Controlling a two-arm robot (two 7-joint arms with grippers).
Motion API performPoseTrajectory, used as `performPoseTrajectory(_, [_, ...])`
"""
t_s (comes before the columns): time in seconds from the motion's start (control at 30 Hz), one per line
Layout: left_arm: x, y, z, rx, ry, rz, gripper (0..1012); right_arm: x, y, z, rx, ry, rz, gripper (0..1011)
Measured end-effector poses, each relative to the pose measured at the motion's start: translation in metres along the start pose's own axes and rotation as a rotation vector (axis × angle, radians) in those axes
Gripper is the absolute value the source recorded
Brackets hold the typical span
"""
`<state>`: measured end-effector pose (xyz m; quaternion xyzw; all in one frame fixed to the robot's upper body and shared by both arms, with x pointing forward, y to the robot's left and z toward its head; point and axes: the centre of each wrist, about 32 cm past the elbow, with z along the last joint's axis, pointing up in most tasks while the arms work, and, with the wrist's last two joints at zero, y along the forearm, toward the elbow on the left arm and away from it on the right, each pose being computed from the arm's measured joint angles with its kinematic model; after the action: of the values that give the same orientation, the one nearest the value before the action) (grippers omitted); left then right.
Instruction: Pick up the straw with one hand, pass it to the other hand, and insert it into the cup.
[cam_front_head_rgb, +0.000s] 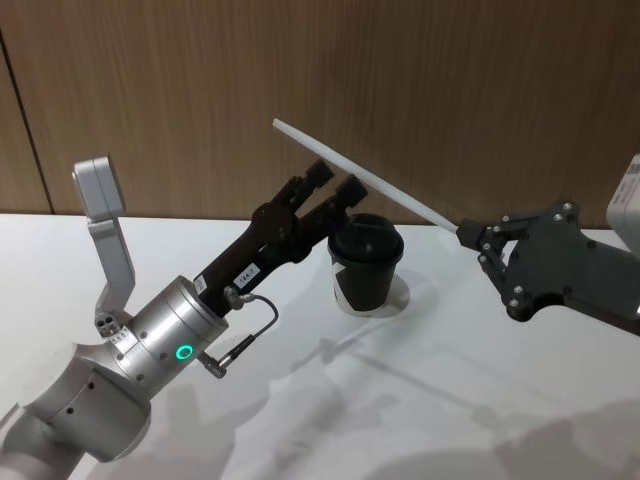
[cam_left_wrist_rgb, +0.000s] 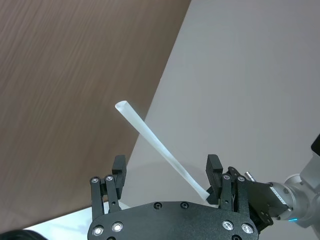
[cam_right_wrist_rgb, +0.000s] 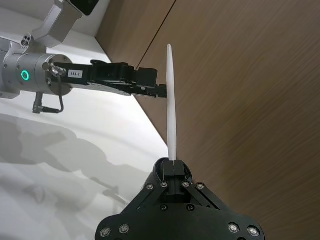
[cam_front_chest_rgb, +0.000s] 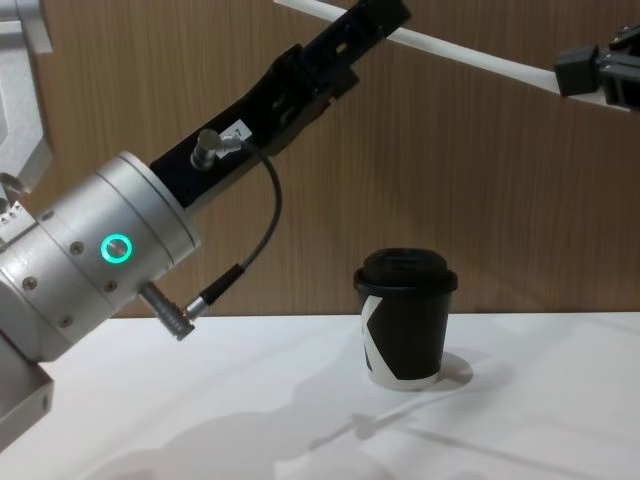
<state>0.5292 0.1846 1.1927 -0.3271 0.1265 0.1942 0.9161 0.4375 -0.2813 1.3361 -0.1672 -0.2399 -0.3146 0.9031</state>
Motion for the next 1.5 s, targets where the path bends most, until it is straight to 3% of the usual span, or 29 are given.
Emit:
performPoseTrajectory(0.87, [0.0064,-0.0138,-0.0019,-0.015,0.007,-0.027,992,0.0,0.0,0.0,0.0,0.0,0.0,1])
performPoseTrajectory(1.33, [0.0069,-0.0159,-0.0021,-0.015,0.005,-0.03,614,0.0,0.0,0.0,0.0,0.0,0.0,1])
performPoseTrajectory(1.5, [0.007,-0.0163,-0.0021,-0.015,0.005,-0.03,423,0.0,0.0,0.0,0.0,0.0,0.0,1])
